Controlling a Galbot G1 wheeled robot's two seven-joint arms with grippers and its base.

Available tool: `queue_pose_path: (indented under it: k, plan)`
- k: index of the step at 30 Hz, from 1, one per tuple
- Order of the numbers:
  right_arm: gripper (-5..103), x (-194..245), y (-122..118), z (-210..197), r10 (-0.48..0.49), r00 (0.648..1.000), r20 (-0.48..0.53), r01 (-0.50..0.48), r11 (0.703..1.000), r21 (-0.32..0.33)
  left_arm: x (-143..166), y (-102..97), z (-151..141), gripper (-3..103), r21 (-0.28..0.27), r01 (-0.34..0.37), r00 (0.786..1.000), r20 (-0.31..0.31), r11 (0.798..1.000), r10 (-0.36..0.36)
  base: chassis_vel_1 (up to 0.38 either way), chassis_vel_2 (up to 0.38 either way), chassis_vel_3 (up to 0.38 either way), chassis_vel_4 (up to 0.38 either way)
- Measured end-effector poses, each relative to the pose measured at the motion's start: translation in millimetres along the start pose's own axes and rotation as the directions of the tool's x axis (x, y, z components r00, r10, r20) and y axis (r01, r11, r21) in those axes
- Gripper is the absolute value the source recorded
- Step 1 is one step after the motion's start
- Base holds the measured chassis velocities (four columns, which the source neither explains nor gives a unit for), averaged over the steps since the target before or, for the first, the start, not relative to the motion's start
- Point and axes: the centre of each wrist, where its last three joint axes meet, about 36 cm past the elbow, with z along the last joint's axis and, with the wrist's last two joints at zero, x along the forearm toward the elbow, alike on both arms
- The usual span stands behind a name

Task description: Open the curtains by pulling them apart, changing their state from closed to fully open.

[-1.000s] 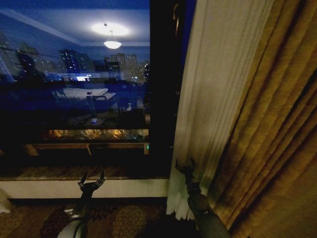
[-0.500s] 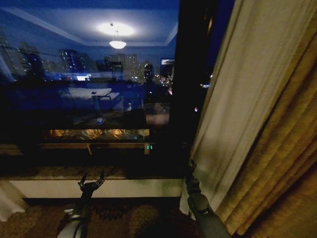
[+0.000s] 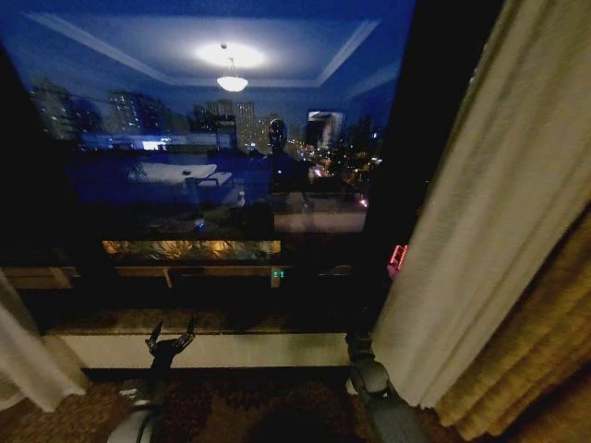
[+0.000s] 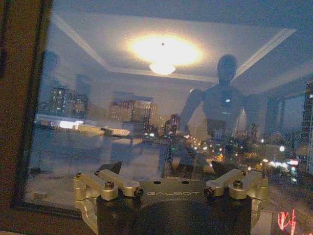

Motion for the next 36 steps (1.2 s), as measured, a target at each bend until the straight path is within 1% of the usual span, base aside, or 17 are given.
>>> queue_pose_path:
  k: [36]
  plan:
    - [100,0.0,-0.1,0.0,0.0,1.0,0.0,0.0,1.0,0.0,0.0,0.0,0.0,100,0.0,0.0,1.0,0.0,1.0,0.0,0.355,0.355,-0.355,-0.355]
